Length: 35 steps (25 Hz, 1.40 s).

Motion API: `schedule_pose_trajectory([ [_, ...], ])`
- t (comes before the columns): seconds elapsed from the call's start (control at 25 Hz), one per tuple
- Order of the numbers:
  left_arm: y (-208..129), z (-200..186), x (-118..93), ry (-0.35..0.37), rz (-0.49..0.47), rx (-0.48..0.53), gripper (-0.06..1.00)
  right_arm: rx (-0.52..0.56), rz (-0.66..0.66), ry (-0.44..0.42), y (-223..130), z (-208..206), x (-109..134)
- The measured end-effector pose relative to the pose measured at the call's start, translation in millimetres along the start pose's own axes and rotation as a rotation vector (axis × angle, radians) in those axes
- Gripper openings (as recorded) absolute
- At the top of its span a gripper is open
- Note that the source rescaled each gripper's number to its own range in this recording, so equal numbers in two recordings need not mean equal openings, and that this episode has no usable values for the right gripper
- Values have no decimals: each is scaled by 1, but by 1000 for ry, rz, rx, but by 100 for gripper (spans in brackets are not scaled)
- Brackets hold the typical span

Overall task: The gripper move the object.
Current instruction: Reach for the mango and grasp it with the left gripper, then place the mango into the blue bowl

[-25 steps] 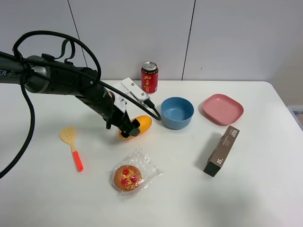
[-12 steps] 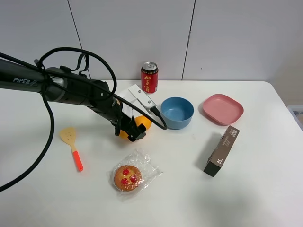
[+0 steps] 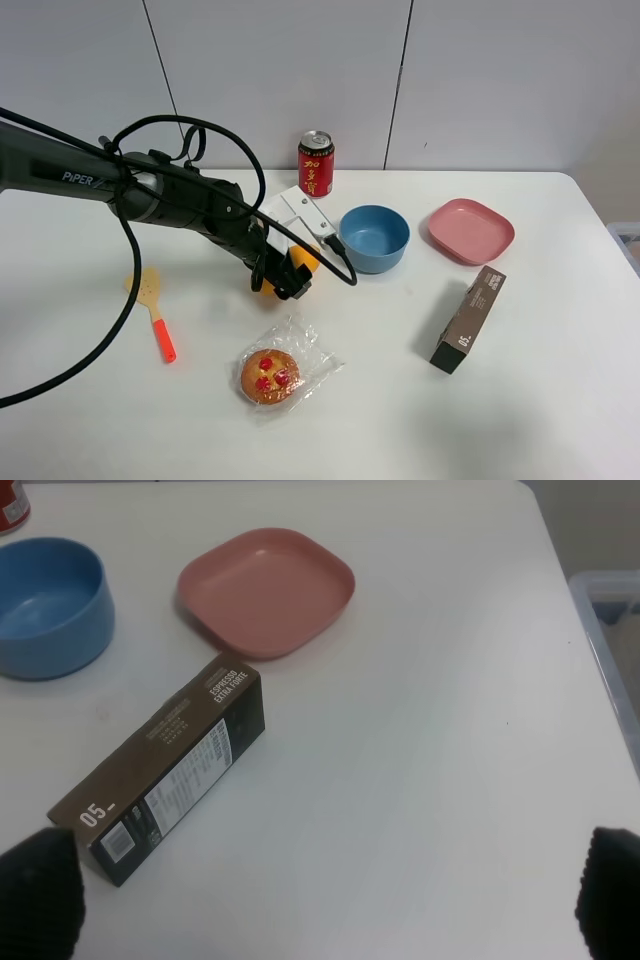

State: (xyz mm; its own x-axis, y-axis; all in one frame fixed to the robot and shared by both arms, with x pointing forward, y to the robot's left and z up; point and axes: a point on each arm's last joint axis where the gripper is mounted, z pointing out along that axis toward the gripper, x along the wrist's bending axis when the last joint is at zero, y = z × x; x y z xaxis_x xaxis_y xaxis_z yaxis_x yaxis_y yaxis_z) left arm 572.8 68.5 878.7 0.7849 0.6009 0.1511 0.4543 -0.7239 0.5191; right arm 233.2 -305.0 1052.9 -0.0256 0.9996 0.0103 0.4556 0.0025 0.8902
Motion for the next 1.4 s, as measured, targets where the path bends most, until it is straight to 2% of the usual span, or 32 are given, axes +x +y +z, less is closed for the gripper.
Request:
schedule_pose_trajectory([
  [0.08, 0, 0, 0, -3, 4, 4, 0, 0, 0, 0, 0, 0, 0],
  [0.28, 1, -2, -1, -6, 9, 6, 3, -1, 0, 0, 0, 0, 0],
  [0.4, 12, -20, -6, -14, 27, -20, 3, -2, 0, 0, 0, 0, 0],
  [0.6, 49, -80, -19, 9, 80, -190, 3, -2, 0, 0, 0, 0, 0],
  [0.72, 66, -103, -27, 43, 103, -312, 3, -2, 0, 0, 0, 0, 0],
  [0.84, 84, -115, -30, 66, 106, -405, 3, -2, 0, 0, 0, 0, 0],
  [1.04, 109, -115, -31, 73, 83, -481, 3, -2, 0, 0, 0, 0, 0],
  [1.2, 123, -103, -27, 89, -12, -559, 3, -2, 0, 0, 0, 0, 0],
  [1.4, 128, -85, -23, 70, -273, -691, 3, -2, 0, 0, 0, 0, 0],
])
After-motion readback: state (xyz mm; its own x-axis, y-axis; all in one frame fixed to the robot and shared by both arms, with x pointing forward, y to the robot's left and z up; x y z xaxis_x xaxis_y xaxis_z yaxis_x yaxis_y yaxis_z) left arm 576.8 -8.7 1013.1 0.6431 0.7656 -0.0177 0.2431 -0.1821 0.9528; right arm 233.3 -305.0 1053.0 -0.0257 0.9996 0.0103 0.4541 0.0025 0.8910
